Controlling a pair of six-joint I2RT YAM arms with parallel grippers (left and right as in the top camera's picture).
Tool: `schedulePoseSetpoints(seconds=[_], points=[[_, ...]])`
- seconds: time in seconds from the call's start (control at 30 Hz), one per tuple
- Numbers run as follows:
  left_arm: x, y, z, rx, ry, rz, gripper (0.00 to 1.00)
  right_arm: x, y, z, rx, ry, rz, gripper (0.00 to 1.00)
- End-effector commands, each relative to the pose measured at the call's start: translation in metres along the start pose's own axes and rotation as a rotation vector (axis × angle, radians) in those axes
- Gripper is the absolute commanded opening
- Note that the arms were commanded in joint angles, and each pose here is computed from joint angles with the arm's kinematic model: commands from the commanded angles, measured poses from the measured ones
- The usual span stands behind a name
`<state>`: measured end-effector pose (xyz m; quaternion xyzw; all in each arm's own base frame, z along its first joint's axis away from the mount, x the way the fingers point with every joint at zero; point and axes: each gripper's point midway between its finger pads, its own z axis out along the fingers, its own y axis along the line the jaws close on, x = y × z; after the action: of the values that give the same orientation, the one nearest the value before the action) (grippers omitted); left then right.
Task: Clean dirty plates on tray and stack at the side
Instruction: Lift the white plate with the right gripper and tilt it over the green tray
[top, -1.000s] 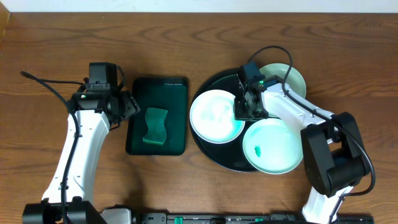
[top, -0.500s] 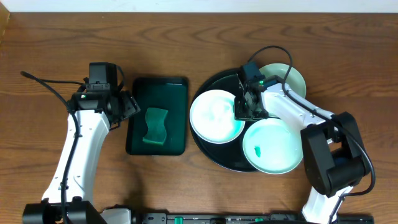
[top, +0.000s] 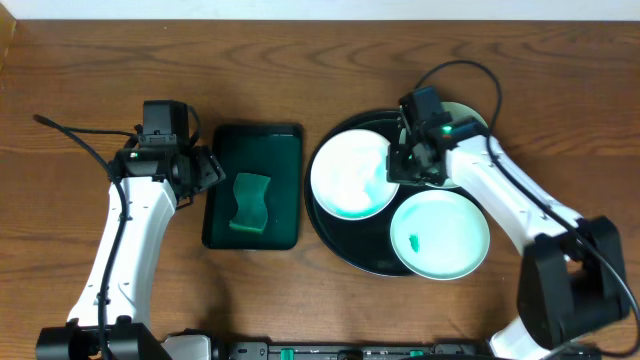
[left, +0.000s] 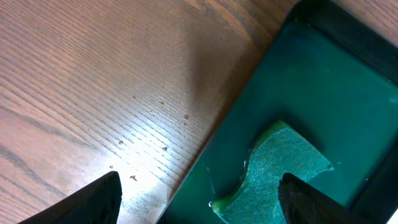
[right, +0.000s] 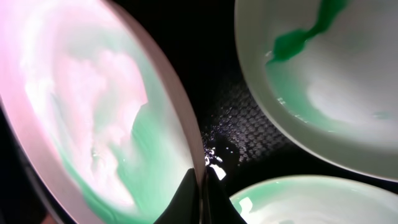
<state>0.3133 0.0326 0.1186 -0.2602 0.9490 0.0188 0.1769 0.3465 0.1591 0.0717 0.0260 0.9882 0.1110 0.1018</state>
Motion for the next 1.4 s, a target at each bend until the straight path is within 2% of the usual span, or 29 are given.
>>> schedulePoseSetpoints(seconds=[0.0,0.2,0.4,0.63,0.77,1.1,1.27,1.37], points=[[-0.005,0.001,-0.003,-0.008,-0.015,-0.005,0.81,-0.006,-0.001,-0.026,-0.032,-0.046,0.02,0.01],[-0.005,0.001,-0.003,-0.008,-0.015,-0.005,0.81,-0.008,0.002,-0.048,-0.064,-0.088,0.022,0.01],[-0.005,0.001,-0.003,-0.008,-0.015,-0.005,0.81,-0.01,0.012,-0.049,-0.097,-0.099,0.043,0.01],[-0.005,0.001,-0.003,-0.008,-0.015,-0.005,0.81,-0.022,0.069,-0.053,-0.207,-0.209,0.028,0.01],[-0.005,0.001,-0.003,-0.008,-0.015,-0.004,0.82,-0.03,0.09,-0.055,-0.199,-0.302,0.031,0.01],[-0.005,0.001,-0.003,-0.008,-0.015,-0.005,0.81,-0.033,0.136,-0.017,-0.223,-0.366,0.0,0.01],[-0.005,0.001,-0.003,-0.008,-0.015,-0.005,0.81,-0.045,0.138,0.0,-0.155,-0.455,-0.006,0.01],[-0.005,0.001,-0.003,-0.008,-0.015,-0.005,0.81,-0.054,0.147,-0.006,-0.144,-0.534,-0.069,0.01]])
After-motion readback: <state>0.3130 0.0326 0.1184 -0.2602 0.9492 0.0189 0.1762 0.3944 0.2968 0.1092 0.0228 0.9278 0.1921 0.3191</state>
